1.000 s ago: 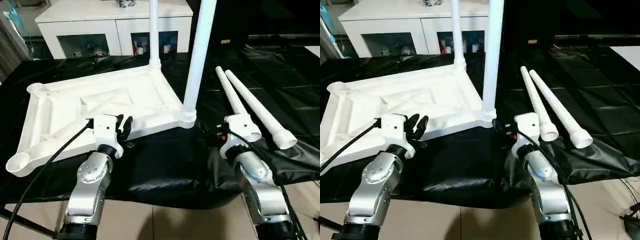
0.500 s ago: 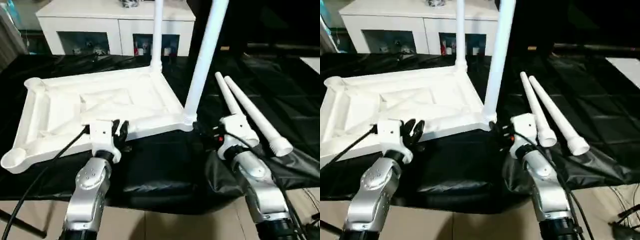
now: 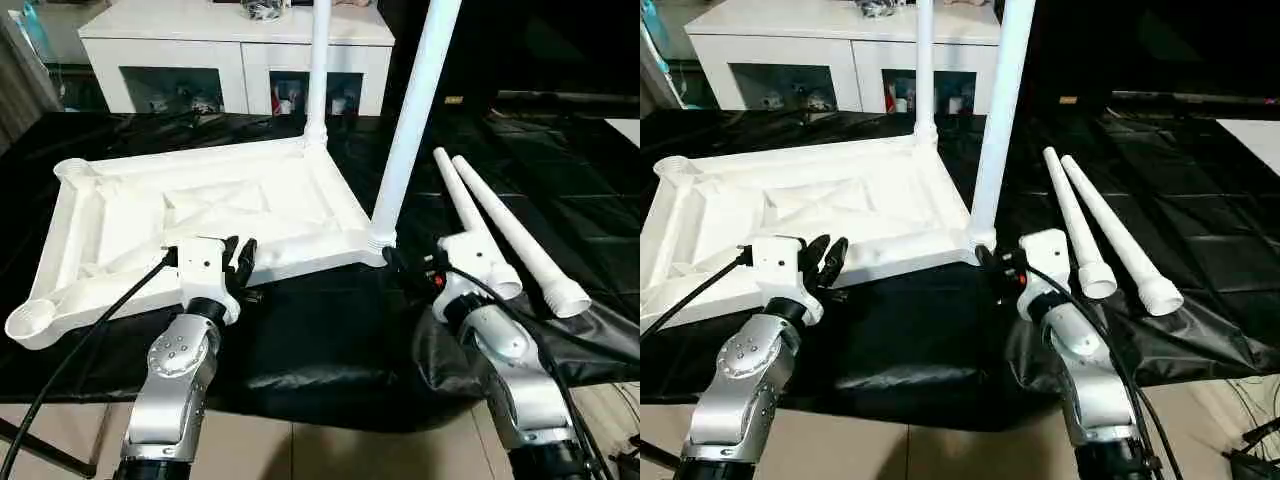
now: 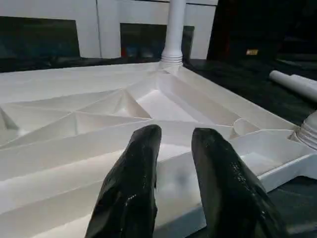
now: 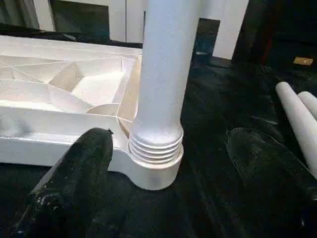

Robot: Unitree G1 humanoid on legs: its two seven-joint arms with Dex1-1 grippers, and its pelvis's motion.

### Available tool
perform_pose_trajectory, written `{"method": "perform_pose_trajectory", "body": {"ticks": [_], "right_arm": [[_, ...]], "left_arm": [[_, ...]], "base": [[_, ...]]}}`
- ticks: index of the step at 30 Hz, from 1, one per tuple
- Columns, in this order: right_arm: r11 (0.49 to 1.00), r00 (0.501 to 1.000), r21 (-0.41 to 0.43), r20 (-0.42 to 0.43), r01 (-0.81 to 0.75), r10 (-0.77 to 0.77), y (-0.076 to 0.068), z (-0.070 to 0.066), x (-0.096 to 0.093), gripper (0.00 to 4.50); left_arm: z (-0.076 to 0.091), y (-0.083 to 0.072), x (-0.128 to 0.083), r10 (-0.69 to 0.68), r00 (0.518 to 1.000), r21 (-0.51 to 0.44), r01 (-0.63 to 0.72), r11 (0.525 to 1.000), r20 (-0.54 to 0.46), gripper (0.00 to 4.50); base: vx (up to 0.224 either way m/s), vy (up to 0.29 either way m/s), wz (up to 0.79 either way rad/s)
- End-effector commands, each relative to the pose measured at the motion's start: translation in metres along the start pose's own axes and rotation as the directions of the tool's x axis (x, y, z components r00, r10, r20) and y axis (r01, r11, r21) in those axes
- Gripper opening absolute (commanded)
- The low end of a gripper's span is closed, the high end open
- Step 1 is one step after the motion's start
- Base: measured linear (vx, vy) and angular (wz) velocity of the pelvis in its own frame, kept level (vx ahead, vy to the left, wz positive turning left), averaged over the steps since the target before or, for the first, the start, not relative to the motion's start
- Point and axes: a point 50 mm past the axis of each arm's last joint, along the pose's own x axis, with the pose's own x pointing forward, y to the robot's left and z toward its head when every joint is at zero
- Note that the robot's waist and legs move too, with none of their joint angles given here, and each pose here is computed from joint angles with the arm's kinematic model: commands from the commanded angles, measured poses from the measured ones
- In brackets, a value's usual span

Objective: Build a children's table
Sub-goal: Rotate table base

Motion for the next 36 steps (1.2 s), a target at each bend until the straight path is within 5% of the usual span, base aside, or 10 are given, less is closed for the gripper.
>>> {"method": "perform_pose_trajectory", "body": {"ticks": [1, 21, 27, 29, 36], "right_arm": [[1.000, 1.000, -0.020, 0.011, 0.016, -0.016, -0.004, 0.000, -0.003, 4.04], [0.995, 0.996, 0.053, 0.037, 0.079, -0.081, -0.013, -0.001, -0.008, 4.04], [0.995, 0.994, 0.048, 0.066, 0.087, -0.090, -0.020, -0.002, -0.020, 4.04], [0.996, 0.994, 0.052, 0.076, 0.075, -0.079, -0.023, 0.000, -0.021, 4.04], [0.998, 0.992, 0.055, 0.127, -0.031, 0.024, -0.035, 0.009, -0.027, 4.04]], "left_arm": [[0.003, -0.003, 0.003, -0.024, 1.000, -0.006, 0.024, 1.000, 0.006, 1.39], [0.003, -0.003, 0.003, -0.032, 0.999, -0.028, 0.033, 0.999, 0.009, 1.39], [0.001, -0.009, -0.009, -0.173, 0.983, -0.218, 0.181, 0.959, 0.052, 1.73], [0.001, -0.009, -0.011, -0.242, 0.969, -0.212, 0.247, 0.946, 0.048, 1.94], [0.000, 0.029, -0.017, -0.346, 0.932, -0.063, 0.341, 0.938, -0.112, 2.41]], "base": [[0.000, 0.000, 0.00], [0.059, -0.044, 0.15], [0.150, 0.103, -0.03], [0.087, 0.015, -0.09], [0.009, -0.002, -0.02]]}}
